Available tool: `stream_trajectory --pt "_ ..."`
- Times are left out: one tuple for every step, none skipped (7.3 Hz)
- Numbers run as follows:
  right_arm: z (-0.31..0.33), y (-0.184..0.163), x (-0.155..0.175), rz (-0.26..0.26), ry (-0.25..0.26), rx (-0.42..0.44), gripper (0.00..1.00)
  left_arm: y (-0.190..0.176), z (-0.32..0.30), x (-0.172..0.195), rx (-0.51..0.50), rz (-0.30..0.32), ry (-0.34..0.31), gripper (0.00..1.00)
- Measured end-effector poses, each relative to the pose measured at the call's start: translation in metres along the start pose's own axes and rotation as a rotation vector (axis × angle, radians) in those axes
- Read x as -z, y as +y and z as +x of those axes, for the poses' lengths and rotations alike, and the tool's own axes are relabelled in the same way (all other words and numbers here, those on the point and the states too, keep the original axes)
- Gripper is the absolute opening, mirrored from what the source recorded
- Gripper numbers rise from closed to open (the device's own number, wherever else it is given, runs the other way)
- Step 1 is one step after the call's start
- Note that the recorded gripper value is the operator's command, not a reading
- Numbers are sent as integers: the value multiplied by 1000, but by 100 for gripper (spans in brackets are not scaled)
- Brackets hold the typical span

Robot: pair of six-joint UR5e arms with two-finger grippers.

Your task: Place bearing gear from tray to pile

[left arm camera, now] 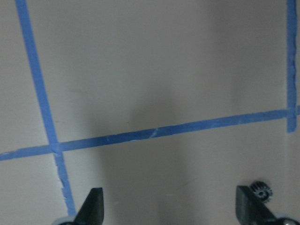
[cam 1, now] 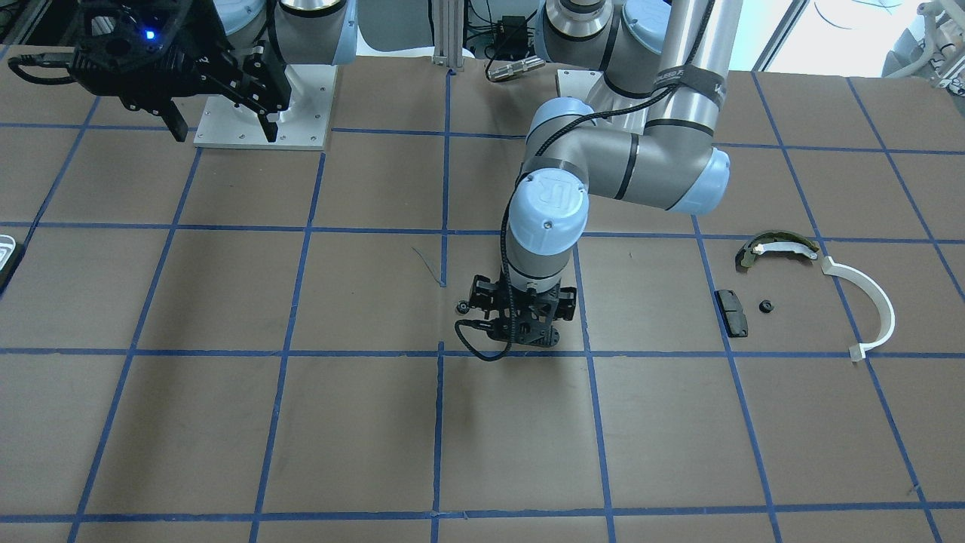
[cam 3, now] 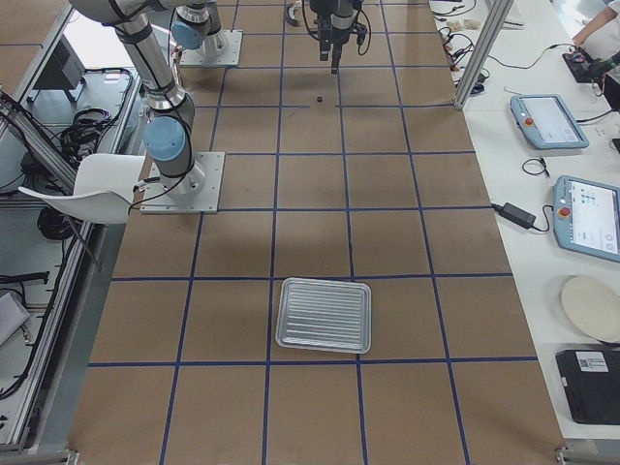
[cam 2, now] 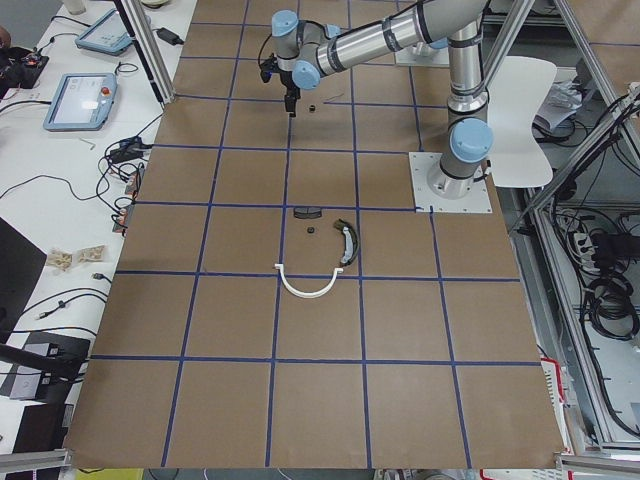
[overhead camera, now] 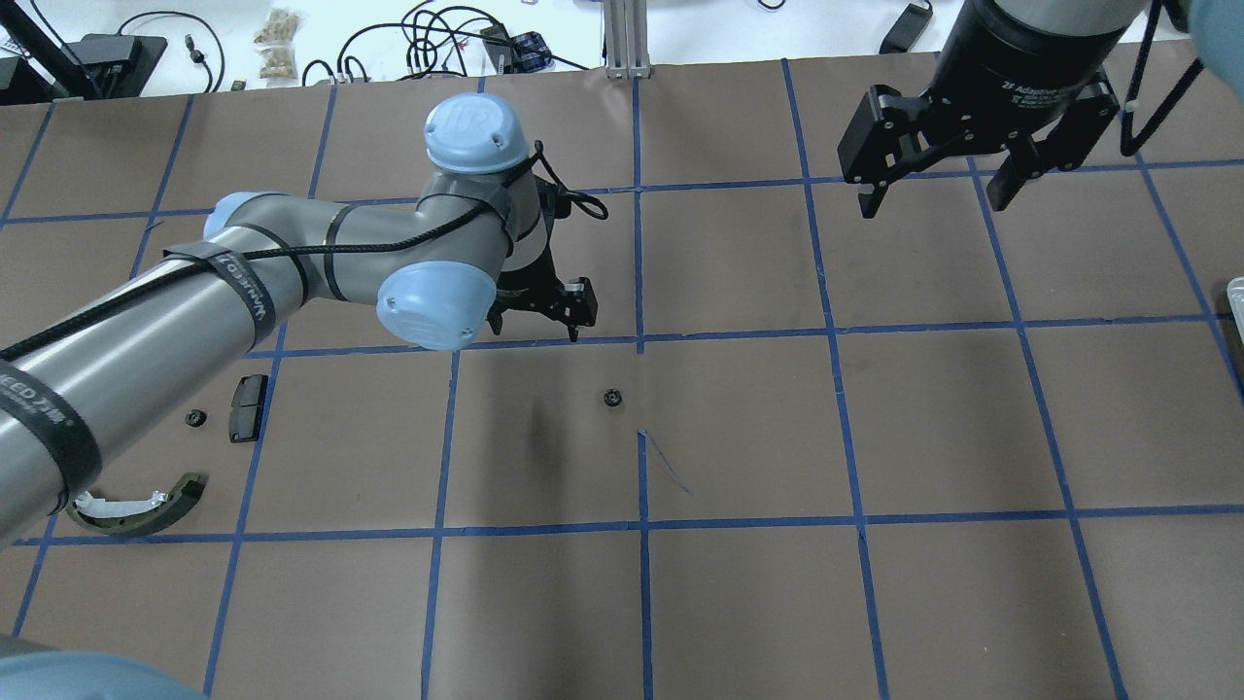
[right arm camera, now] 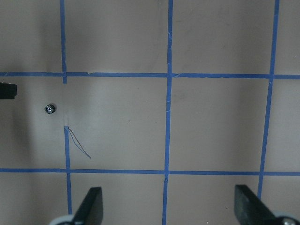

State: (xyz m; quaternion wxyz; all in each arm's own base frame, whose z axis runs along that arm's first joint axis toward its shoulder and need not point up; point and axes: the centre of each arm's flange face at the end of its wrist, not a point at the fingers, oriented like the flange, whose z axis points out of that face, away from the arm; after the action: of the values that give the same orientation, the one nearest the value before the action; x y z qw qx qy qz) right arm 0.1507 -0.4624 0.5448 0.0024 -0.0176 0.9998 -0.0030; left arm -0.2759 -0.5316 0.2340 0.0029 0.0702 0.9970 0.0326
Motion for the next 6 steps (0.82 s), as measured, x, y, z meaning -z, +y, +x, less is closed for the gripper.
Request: stream_trajectory --pt "3 -3 -6 -11 -1 18 100 6 19 -8 -4 -8 9 100" --pt "7 -7 -13 -16 -2 18 100 11 33 -15 -8 -15 16 100" --pt "11 -12 -19 -6 -4 12 100 15 42 -23 2 -17 27 100" --pt "12 -16 -27 -1 -2 8 100 18 47 -31 15 -16 38 100" --pt "14 -18 -37 -5 1 4 100 23 49 -41 22 -23 41 100" --pt "15 -19 -41 11 2 0 100 26 50 -47 24 -32 41 97"
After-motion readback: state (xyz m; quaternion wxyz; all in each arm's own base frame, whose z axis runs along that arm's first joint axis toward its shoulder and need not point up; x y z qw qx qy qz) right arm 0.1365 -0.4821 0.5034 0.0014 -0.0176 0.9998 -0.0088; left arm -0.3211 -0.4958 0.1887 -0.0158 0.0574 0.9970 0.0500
